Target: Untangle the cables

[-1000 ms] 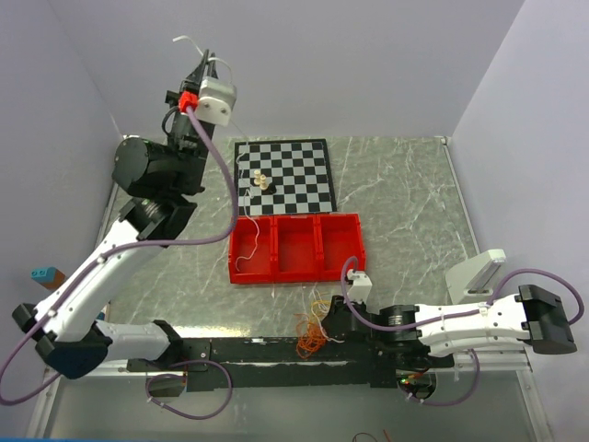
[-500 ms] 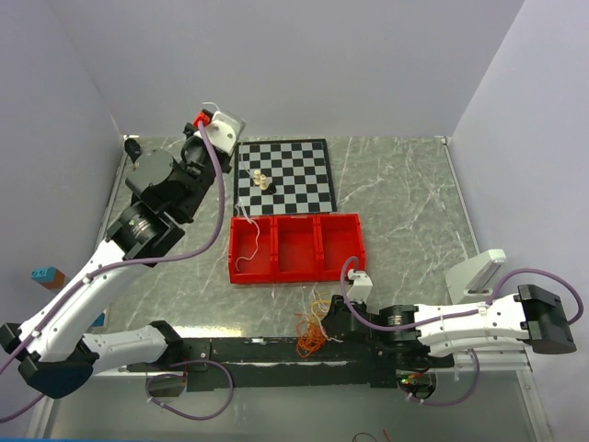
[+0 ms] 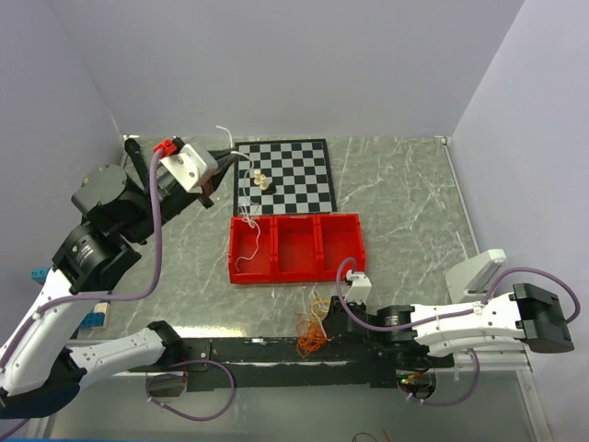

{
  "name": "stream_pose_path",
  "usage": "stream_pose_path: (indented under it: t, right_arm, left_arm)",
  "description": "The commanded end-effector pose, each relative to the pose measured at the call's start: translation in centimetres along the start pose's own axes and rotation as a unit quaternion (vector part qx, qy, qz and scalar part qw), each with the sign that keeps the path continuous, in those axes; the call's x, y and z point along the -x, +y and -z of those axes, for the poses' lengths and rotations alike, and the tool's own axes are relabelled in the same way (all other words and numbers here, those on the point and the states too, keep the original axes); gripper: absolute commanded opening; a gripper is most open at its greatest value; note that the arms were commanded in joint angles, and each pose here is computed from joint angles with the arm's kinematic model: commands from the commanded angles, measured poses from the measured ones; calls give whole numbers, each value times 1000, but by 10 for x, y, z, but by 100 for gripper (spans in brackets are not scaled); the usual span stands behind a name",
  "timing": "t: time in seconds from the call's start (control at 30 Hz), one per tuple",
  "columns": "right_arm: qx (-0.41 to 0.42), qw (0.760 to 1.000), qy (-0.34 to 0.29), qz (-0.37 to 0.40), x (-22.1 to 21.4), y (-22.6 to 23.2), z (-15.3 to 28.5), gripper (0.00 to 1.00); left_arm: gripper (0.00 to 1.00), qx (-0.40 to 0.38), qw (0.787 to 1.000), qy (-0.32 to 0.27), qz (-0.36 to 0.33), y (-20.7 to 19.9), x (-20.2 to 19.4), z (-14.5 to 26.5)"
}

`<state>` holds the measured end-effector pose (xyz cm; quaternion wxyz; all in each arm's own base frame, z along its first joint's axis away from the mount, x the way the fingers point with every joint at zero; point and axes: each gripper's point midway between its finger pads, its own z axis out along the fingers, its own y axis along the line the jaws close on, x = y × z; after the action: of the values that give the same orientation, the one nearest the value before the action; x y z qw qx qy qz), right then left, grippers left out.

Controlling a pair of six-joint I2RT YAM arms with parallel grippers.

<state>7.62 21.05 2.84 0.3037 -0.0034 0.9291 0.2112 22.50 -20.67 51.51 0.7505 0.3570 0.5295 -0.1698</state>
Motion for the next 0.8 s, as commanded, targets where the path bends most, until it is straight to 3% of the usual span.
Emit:
stream_pose_path:
  t: [0.0,0.17,0.37,0.67,0.77]
  right_arm:
    - [8,1000,-5,-9,3,6,2,47]
    - [9,1000,-2,-13,1,3,2,47]
    - [6,1000,0,-10,-1,2,1,47]
    - [5,1000,2,-9,-3,2,-1,47]
    - [5,1000,1,-7,-3,2,-1,48]
  left_arm:
    - [7,-63,996,43,34,-29,-23,9]
    - [5,-124,986,85,71,-60,-49,23]
    - [4,-217,966,86,114,-96,-42,38]
    - [3,-201,971,75,104,-92,-43,28]
    - [1,-138,984,67,95,-72,-49,12]
